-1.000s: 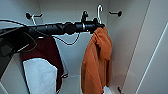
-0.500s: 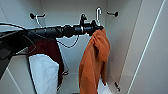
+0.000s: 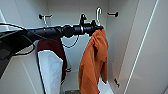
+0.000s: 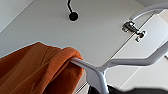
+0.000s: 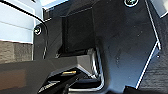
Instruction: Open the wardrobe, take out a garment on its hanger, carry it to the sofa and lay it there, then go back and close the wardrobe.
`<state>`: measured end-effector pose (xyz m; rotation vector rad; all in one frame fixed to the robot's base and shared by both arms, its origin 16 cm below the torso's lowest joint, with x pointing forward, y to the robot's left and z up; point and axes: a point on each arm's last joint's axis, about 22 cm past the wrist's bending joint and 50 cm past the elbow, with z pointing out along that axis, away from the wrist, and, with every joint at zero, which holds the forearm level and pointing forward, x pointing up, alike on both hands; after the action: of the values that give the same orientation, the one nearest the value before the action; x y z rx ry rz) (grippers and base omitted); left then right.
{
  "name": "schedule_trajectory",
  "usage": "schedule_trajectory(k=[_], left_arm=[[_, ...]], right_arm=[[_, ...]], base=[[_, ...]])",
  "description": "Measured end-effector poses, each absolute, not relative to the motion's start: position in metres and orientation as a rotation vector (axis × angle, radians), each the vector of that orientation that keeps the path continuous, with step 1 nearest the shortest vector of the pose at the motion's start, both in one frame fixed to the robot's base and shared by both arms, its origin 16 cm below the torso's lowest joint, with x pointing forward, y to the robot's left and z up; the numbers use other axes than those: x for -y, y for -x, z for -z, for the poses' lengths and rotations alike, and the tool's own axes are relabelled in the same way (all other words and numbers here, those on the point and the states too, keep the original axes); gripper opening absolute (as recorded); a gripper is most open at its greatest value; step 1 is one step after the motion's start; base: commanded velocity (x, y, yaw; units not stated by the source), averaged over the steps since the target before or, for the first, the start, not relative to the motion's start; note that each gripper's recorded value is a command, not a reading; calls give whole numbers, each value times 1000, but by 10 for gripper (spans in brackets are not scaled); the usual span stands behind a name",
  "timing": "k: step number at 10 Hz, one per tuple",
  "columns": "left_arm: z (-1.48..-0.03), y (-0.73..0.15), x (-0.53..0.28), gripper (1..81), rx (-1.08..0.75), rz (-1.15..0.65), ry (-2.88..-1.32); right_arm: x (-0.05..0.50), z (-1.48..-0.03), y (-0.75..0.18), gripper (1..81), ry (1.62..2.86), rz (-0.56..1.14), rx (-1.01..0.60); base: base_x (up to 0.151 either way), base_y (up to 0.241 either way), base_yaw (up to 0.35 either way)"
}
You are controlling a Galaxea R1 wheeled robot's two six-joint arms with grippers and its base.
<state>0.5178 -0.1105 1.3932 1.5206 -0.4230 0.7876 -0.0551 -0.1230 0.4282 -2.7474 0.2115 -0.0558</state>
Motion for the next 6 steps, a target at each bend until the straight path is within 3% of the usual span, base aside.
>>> schedule_trajectory(k=[6], left_arm=[[-1374,-475,153,10,498,-687,-1505]], right_arm=[[123,-428,57,811,2747,54,-212]], base=[[-115,0,0]])
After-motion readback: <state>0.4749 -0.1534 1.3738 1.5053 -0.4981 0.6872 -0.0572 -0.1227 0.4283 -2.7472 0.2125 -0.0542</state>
